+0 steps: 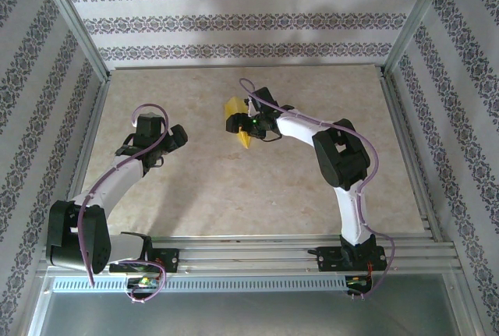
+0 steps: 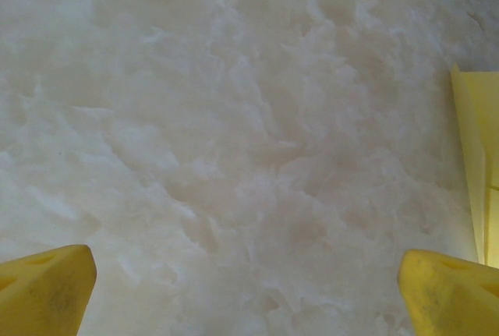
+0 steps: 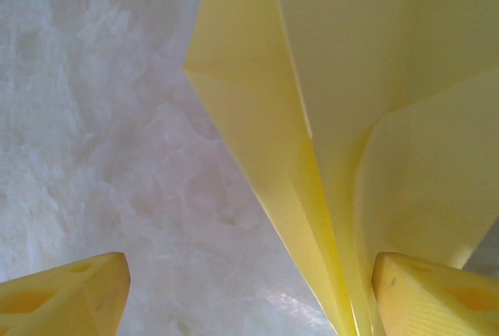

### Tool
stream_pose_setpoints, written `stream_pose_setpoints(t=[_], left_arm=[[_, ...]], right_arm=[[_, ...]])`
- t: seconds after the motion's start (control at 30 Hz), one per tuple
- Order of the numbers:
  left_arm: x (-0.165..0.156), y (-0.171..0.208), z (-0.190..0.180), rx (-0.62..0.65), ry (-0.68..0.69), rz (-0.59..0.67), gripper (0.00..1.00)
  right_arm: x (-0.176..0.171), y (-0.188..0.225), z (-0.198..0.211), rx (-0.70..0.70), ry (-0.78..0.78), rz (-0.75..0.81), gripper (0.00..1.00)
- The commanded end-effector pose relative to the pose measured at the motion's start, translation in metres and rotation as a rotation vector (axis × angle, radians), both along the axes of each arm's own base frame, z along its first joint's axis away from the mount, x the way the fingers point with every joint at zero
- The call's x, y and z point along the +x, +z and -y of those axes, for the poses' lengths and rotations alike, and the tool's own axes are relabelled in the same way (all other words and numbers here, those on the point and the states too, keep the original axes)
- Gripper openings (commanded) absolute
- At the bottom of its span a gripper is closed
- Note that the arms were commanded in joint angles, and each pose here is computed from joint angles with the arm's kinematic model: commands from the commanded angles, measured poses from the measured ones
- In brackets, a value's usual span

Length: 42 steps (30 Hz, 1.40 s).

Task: Fold a paper plane with a square sheet of paper (pick it up from the middle)
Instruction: Rotate the paper plane at the top-center of the table, then reset both arms

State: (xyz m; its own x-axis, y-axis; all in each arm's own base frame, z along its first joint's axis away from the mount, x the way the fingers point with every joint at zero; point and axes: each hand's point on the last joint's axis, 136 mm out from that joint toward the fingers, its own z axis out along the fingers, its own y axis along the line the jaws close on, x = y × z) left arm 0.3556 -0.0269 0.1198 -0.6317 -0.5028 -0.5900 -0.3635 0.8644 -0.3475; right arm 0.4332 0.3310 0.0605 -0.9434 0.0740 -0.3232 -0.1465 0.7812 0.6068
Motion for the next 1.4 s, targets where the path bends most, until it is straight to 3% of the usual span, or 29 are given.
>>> stream_pose_setpoints(t=[0.0,0.33,0.5,0.63,0.87,1.13,1.27,1.37], left_arm=[[0.004,-0.001,-0.002,-0.007,0.004,0.011,0.99],[0.004,-0.001,-0.002,-0.006,0.001,0.005,0.99],[0.003,0.004,-0.006,0.018,0.008,0.01,0.99],[-0.004,0.014,-0.024,0.108,0.056,0.03,0.99],[-0.025,0.025,-0.074,0.27,0.213,0.102,0.99],[-0.051,0.025,-0.119,0.505,0.346,0.225,0.99],[-0.048,0.018,-0.121,0.56,0.319,0.274,0.99],[-0.037,0.012,-0.113,0.573,0.242,0.324,0.99]], right_arm=[[-0.012,-0.002,-0.014,0.041,0.042,-0.039,0.82],[-0.011,0.002,-0.017,0.071,0.048,-0.048,0.82],[-0.004,0.039,0.01,0.033,-0.001,0.069,0.86],[0.001,0.087,0.067,-0.08,-0.102,0.262,0.98],[-0.012,0.129,0.203,-0.427,-0.361,0.542,0.98],[-0.042,0.113,0.316,-0.745,-0.576,0.623,0.98],[-0.059,0.094,0.363,-0.793,-0.723,0.569,0.98],[-0.06,0.08,0.373,-0.782,-0.727,0.605,0.98]])
